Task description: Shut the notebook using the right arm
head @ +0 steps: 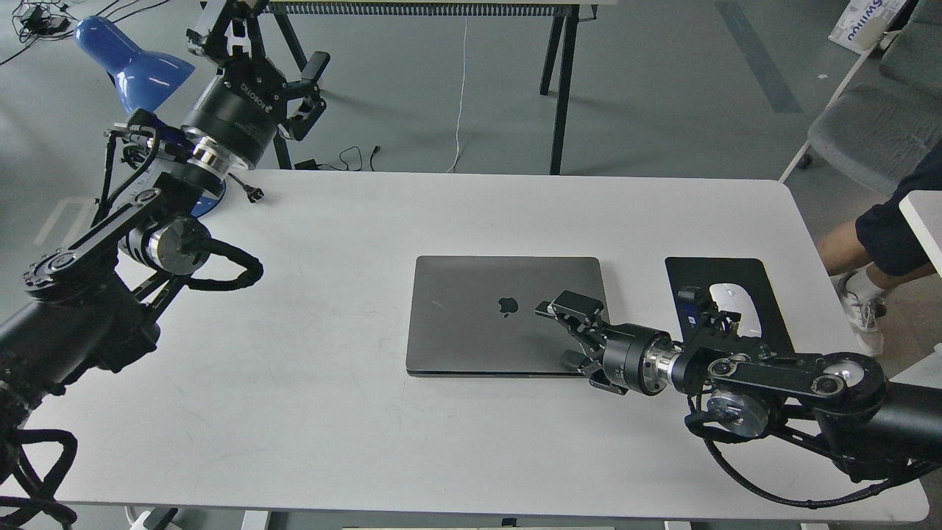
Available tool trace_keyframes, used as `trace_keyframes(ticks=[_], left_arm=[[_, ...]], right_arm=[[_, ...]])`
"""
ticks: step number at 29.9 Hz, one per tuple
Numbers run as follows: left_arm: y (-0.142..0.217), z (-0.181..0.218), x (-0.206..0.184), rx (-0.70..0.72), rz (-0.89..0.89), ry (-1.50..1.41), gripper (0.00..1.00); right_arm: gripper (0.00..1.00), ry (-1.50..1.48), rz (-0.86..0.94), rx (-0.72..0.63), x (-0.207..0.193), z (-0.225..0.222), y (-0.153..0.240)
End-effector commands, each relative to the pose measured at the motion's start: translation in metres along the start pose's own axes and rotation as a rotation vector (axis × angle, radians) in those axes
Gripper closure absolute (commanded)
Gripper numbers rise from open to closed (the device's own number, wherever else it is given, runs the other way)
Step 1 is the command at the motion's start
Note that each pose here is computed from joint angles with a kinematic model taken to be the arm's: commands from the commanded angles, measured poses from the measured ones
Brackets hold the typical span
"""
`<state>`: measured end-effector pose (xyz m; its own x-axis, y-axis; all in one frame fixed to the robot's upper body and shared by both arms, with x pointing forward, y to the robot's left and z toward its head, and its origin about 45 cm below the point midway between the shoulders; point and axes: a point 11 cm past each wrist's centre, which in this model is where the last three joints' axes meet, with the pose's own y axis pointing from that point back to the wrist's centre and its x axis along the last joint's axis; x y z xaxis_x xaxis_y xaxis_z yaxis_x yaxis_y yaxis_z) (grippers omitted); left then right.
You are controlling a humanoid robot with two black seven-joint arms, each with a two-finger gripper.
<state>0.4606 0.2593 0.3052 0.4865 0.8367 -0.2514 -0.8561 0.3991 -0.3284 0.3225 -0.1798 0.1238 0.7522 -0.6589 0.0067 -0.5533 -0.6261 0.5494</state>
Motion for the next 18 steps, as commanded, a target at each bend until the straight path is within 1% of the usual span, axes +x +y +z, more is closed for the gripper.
trace_keyframes(ticks=[1, 4, 6, 12, 18], left_arm=[[0.0, 0.0, 0.0, 0.0, 0.0, 0.0, 0.0], [0.0, 0.0, 0.0, 0.0, 0.0, 0.0, 0.0], [0.0, 0.0, 0.0, 0.0, 0.0, 0.0, 0.0], [0.0, 0.0, 0.0, 0.0, 0.0, 0.0, 0.0], [0.0, 0.0, 0.0, 0.0, 0.0, 0.0, 0.0]], right_arm=[[0.0, 0.019, 0.002, 0.022, 0.004, -0.014, 0.003], [0.0, 0.029, 0.01, 0.034, 0.009, -0.021, 0.004], [0.0, 0.031, 0.043, 0.054, 0.023, -0.029, 0.01], [0.0, 0.009, 0.124, 0.171, 0.057, -0.069, 0.034], [0.0, 0.001, 0.169, 0.266, 0.08, -0.102, 0.051]])
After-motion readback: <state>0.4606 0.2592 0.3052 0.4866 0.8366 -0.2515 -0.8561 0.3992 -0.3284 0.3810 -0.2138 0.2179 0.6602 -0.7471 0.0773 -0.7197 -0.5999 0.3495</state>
